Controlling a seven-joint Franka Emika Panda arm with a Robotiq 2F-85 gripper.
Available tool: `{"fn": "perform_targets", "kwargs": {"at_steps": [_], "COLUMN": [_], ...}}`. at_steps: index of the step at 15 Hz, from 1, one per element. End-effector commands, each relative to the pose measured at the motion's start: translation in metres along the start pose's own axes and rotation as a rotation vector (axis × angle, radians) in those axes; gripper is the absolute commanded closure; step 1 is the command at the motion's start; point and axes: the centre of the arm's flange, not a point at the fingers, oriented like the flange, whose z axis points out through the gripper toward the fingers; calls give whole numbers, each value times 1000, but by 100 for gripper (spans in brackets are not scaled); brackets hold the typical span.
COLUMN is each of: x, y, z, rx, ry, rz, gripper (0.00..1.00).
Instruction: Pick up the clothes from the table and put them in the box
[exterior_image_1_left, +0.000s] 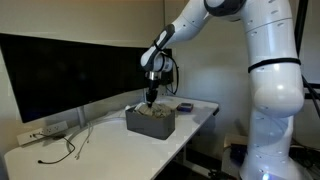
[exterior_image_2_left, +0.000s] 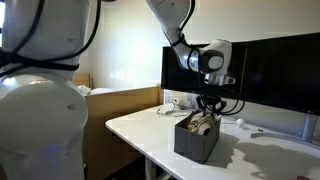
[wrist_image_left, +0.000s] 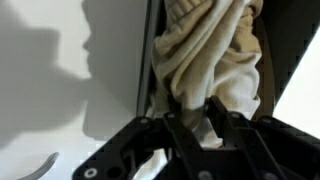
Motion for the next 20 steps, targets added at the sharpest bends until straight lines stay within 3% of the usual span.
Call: {"fn": "perform_targets", "kwargs": {"at_steps": [1, 4, 9, 16, 19, 20], "x": [0, 0, 1, 28, 33, 34], "y": [-5, -7, -16, -71, -88, -88], "z": [-8, 1, -10, -116, -141, -140], "rx": [-8, 9, 33, 10, -19, -39], "ry": [20, -15, -15, 116, 165, 172], "rz": [-4, -20, -41, -115, -97, -70], "gripper": [91, 96, 91, 91, 96, 70]}}
